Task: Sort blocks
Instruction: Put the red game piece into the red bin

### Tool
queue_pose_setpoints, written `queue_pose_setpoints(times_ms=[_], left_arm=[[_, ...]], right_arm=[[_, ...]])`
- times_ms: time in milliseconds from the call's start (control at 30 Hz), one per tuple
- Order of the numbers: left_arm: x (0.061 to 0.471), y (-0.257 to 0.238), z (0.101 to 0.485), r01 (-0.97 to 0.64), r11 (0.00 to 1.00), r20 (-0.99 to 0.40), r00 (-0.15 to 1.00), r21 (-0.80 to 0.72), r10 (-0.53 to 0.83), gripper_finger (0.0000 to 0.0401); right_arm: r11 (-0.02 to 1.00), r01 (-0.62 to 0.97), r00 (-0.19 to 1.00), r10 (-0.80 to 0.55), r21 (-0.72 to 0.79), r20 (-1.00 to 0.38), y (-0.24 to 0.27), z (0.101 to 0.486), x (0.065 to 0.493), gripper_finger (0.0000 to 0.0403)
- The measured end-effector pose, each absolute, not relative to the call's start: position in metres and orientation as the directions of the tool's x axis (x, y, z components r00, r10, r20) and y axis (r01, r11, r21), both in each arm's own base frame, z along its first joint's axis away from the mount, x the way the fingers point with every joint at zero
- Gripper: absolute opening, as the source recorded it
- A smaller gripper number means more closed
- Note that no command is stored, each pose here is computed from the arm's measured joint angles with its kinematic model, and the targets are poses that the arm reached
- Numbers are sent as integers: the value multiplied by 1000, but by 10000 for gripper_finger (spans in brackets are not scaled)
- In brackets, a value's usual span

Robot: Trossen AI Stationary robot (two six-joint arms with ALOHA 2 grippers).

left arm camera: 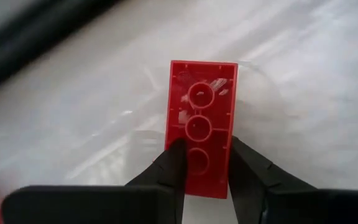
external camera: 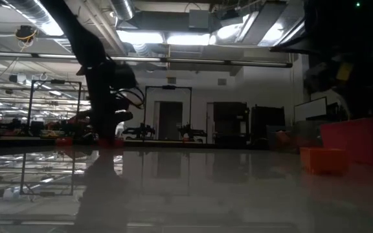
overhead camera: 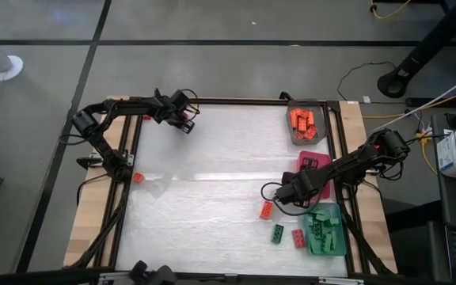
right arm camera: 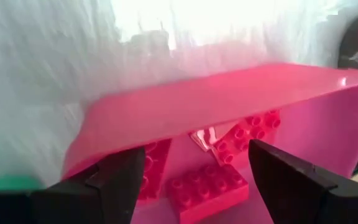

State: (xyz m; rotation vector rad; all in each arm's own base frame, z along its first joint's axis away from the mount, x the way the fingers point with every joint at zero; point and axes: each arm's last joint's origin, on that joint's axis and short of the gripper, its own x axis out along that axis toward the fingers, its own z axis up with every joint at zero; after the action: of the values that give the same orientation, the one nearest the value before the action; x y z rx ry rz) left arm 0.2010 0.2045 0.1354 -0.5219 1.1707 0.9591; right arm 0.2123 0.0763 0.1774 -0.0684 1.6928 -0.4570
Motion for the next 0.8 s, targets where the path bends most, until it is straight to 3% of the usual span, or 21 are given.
queue_pose_setpoints(times_ms=[400, 700, 800], left_arm=[[228, 165, 155, -653, 644, -875, 481, -398, -53, 79], [248, 134, 158, -503, 683, -812, 535, -529, -234, 85], [259, 120, 160, -431, 694, -773, 562, -576, -294, 82]], right_arm=[[927, 249, -30, -283, -281, -959, 83, 188, 231, 285], [936, 245, -51, -246, -251, -968, 87, 221, 239, 285], [940, 260, 0, -230, -222, -973, 90, 232, 246, 285]])
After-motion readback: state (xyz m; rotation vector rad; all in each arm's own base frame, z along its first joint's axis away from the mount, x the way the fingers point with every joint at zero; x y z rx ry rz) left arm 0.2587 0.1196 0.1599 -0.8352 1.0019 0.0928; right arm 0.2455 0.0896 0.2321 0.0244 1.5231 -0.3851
